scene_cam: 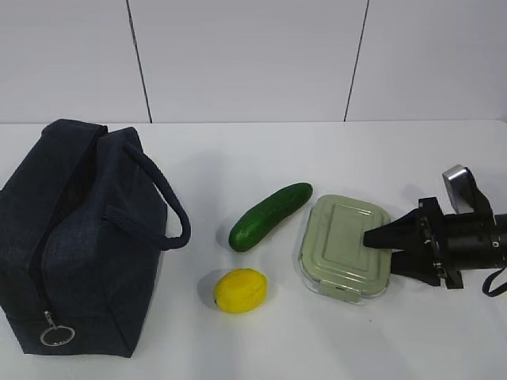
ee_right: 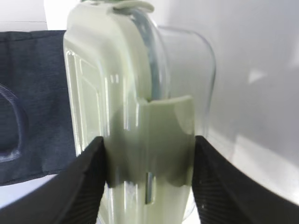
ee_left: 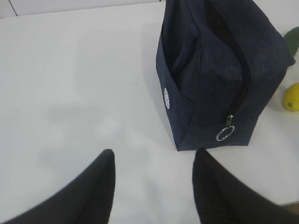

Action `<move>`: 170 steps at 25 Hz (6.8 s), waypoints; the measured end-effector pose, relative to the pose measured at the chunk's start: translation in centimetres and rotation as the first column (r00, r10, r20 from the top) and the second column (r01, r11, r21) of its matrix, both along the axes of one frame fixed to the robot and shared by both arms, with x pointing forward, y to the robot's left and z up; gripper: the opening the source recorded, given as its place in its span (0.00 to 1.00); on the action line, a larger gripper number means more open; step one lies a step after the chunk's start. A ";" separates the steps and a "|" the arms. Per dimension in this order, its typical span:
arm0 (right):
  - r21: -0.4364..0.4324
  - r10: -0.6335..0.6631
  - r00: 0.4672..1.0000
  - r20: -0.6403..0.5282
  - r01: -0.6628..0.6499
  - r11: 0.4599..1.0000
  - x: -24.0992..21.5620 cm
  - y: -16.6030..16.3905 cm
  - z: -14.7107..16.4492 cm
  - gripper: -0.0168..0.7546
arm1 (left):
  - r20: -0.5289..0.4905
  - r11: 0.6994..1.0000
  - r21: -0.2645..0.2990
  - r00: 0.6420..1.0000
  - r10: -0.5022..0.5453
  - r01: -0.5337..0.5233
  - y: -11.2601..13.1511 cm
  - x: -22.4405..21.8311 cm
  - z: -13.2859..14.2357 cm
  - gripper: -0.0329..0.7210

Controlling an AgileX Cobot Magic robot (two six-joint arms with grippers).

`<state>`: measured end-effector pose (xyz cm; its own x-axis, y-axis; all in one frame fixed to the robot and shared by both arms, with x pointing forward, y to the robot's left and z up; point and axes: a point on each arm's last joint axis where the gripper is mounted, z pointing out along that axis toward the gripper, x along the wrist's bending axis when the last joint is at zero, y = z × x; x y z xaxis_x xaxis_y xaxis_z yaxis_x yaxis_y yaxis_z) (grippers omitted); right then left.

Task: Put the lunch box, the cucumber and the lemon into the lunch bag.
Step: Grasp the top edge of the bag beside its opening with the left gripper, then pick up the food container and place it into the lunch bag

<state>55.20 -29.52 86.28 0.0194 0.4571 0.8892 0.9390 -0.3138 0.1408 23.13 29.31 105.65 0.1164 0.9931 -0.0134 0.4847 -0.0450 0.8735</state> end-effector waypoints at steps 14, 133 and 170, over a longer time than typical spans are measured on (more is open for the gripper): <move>0.013 0.021 0.999 -0.031 -0.021 1.000 0.0 1.4 0.7 0.56 | 0.000 1.000 0.000 1.000 0.000 0.000 0.0 0.0 0.0 0.55; 0.017 -0.009 1.000 0.003 0.009 1.000 -0.7 1.6 7.2 0.56 | -0.675 0.920 -0.379 0.710 -0.200 -0.101 -3.7 30.0 -1.8 0.29; 0.067 0.115 0.992 -0.052 -0.111 0.992 4.5 8.6 15.4 0.56 | -0.720 0.991 -0.110 0.693 -0.031 -0.070 -5.8 29.8 2.9 0.04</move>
<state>59.72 -20.92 101.64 0.0206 0.4017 0.9155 0.9747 -0.2118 0.0710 52.92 23.55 108.57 0.0013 0.9793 -0.2024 0.9659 0.0512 0.2539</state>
